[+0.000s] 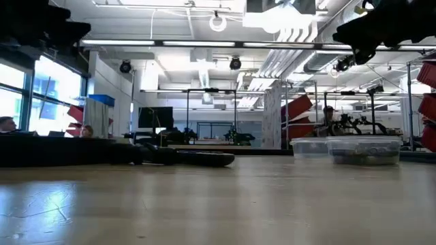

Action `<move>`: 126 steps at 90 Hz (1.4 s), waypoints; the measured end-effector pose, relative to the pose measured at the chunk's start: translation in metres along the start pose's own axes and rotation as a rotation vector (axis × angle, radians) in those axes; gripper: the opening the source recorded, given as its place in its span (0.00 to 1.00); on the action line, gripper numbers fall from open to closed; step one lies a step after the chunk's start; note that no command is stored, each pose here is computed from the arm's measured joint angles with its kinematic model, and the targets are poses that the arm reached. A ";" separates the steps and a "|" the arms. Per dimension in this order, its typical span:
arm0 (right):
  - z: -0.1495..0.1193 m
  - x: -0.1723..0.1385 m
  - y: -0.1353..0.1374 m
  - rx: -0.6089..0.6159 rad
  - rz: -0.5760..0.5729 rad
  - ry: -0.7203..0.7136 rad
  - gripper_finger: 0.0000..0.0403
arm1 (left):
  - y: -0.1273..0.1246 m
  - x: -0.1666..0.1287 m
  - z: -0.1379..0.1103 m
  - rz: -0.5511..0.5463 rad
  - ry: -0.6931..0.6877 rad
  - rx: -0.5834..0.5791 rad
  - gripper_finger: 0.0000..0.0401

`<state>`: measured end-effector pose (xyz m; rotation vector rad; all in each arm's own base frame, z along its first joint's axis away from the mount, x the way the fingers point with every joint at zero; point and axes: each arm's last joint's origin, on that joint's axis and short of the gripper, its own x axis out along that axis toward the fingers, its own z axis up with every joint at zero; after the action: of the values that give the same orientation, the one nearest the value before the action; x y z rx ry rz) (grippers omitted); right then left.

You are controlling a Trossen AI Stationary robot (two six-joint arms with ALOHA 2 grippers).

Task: Insert battery
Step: Return to home position

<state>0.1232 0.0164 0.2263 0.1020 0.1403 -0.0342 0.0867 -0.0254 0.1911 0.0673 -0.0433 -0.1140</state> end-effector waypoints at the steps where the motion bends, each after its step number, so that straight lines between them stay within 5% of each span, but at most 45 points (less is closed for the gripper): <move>1: 0.000 -0.001 0.000 0.000 0.000 -0.002 0.11 | 0.000 0.000 -0.001 0.002 0.002 0.000 0.43; 25: 0.001 -0.018 -0.003 -0.010 0.034 -0.034 0.01 | 0.010 0.002 0.003 0.036 -0.071 0.003 0.43; 61: -0.001 -0.052 -0.010 0.015 0.050 -0.168 0.00 | 0.020 0.003 0.000 0.067 -0.044 -0.030 0.43; 93: -0.050 -0.021 -0.010 -0.013 0.083 -0.270 0.00 | 0.023 0.003 0.000 0.060 -0.041 -0.049 0.43; 108: -0.049 -0.020 -0.013 0.027 0.078 -0.278 0.00 | 0.022 0.003 -0.001 -0.031 -0.048 -0.047 0.43; 126: -0.050 -0.019 -0.019 0.021 0.063 -0.262 0.00 | 0.025 0.007 -0.016 0.008 -0.051 -0.046 0.43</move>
<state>0.0966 0.0034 0.1781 0.1223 -0.1255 0.0142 0.0968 -0.0001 0.1768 0.0184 -0.0914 -0.1087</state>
